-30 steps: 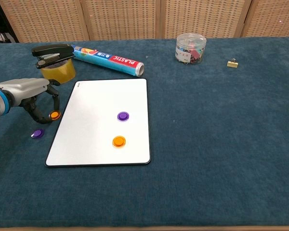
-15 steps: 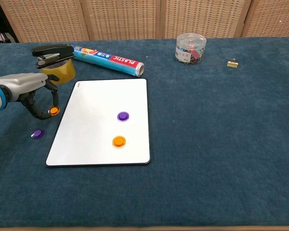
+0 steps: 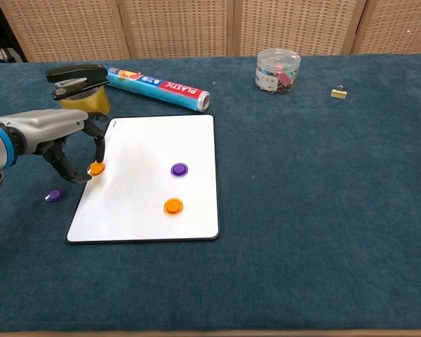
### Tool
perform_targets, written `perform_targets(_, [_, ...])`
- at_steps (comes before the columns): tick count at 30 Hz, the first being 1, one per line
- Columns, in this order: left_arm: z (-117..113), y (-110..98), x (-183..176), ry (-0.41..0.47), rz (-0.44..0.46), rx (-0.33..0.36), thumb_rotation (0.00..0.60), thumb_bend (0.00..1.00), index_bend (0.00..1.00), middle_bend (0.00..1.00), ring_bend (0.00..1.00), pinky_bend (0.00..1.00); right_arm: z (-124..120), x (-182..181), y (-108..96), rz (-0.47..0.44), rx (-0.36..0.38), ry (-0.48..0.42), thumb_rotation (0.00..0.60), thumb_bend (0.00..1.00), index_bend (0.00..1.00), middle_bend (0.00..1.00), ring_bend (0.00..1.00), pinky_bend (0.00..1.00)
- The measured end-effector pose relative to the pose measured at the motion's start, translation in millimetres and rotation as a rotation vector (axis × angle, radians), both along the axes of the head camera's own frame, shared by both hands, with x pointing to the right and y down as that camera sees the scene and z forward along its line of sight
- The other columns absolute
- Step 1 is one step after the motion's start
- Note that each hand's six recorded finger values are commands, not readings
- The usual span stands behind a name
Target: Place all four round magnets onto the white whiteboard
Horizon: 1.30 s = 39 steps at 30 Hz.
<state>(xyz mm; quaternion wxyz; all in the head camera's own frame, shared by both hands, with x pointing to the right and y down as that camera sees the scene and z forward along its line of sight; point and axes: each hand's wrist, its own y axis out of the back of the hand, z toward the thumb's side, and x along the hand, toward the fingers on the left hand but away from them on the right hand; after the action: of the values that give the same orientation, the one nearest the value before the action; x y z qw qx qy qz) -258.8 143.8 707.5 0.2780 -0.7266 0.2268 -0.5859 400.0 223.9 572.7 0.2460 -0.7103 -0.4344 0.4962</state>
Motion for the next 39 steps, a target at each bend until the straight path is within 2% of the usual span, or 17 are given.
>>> perform_targets(9, [-9.9,28.9,17.7,0.036,0.095,-0.013,0.6,0.33,0.55,0.0,0.0,0.0,-0.3,2.3,-0.5,0.007,-0.001,0.002,0.6,0.08,0.21,0.0,0.0,0.0])
perform_targets(17, [-13.7,47.7,22.7,0.029,0.168,-0.028,0.6,0.32,0.55,0.0,0.0,0.0,-0.9,2.8,-0.8,0.009,0.0,0.003,0.6,0.08,0.21,0.0,0.0,0.0])
perform_targets(24, [-10.8,51.1,22.2,0.012,0.178,-0.016,0.6,0.32,0.55,0.0,0.0,0.0,-0.9,3.0,-0.8,0.01,-0.001,0.004,0.6,0.08,0.21,0.0,0.0,0.0])
perform_targets(39, [-7.8,53.3,23.2,0.012,0.182,-0.026,0.6,0.24,0.43,0.0,0.0,0.0,-2.0,3.0,-1.2,0.011,0.002,0.002,0.6,0.08,0.21,0.0,0.0,0.0])
